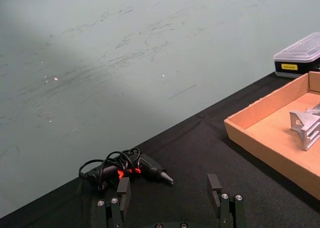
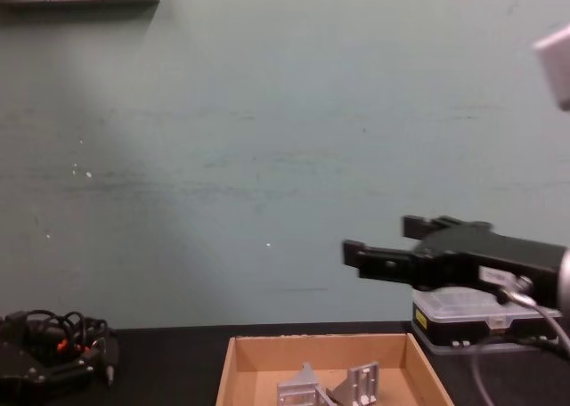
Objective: Use one hand to pick up the angle iron from the table and place it into the box.
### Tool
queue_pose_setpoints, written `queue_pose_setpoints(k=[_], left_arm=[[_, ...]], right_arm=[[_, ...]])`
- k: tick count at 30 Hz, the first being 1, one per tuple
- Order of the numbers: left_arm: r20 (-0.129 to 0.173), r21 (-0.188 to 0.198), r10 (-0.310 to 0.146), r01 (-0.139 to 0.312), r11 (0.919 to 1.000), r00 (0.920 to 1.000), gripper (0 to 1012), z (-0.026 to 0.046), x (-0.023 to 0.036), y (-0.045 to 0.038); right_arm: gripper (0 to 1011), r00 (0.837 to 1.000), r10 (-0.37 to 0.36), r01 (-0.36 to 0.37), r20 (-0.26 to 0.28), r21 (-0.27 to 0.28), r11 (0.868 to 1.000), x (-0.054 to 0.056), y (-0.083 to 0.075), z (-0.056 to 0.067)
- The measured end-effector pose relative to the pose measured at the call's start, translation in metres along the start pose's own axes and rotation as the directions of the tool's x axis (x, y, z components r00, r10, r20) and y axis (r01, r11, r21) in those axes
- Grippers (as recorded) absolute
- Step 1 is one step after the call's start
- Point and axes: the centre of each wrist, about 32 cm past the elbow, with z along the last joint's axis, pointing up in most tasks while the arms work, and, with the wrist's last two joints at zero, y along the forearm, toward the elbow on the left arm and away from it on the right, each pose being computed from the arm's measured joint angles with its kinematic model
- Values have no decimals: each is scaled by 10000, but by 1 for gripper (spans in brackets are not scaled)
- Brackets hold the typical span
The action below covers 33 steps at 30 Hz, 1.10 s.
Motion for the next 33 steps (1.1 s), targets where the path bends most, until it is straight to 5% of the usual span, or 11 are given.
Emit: queue_pose_setpoints(k=[11, 33], left_arm=[[0, 0, 1, -1, 10000, 10000, 1000, 0, 0, 0], [0, 0, 0, 0, 10000, 10000, 1000, 0, 0, 0]], right_arm=[[1002, 9972, -550, 546, 504, 98, 9985, -118, -295, -206], [1002, 9974, -523, 517, 496, 130, 9986, -118, -279, -197]])
